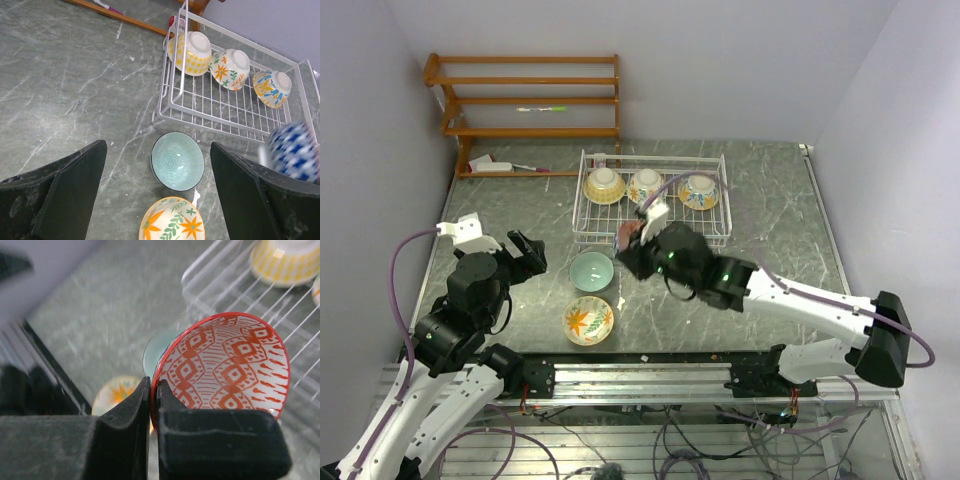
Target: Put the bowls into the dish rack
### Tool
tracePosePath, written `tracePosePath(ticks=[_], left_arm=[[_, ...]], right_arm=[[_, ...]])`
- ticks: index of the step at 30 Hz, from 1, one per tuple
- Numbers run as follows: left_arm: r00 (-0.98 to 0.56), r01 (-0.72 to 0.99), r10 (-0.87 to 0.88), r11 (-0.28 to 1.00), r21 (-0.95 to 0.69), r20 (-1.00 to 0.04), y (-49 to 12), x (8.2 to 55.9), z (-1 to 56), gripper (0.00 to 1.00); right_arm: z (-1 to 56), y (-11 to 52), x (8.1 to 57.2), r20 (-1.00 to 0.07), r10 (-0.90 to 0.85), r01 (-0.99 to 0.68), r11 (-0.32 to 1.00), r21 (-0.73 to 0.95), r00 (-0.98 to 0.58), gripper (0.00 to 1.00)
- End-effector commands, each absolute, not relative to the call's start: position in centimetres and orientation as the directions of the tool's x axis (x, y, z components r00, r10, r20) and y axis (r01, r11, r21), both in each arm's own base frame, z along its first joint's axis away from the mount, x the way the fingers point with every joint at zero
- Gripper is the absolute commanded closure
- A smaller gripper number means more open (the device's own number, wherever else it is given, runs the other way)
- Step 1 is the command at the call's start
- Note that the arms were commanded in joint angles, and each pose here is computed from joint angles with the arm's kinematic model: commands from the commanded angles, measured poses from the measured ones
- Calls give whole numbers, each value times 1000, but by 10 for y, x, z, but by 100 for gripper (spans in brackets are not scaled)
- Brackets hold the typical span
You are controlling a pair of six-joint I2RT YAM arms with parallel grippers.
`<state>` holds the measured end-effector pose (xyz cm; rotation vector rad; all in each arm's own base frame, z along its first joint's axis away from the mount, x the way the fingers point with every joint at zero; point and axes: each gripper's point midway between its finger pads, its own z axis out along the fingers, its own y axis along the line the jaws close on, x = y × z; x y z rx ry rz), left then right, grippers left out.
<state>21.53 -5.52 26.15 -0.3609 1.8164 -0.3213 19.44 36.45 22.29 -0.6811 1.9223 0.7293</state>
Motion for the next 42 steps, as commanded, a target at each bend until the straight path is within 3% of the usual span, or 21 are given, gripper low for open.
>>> tracePosePath(ticks=[1, 7, 18, 34, 42], left_arm=[[-225, -83, -419, 908, -412, -880, -52, 216, 270, 5], [-228, -83, -419, 908, -411, -879, -53, 216, 269, 5], [-234, -80, -415, 910, -408, -879, -53, 216, 269, 5], [-228, -74, -417, 908, -411, -880, -53, 215, 271, 5], [-227, -78, -420, 907, -413, -879, -53, 215, 270, 5]], right_arm=[[324, 377, 228, -921, 195, -771, 503, 390, -338, 100], [347, 372, 284, -838, 391, -758, 388, 525, -380, 100], [296, 387, 364, -645, 508, -679, 150, 719, -570, 100], [196, 399, 405, -419, 525, -439, 93, 893, -741, 100], [176, 389, 413, -406, 536, -373, 174, 911, -741, 99]])
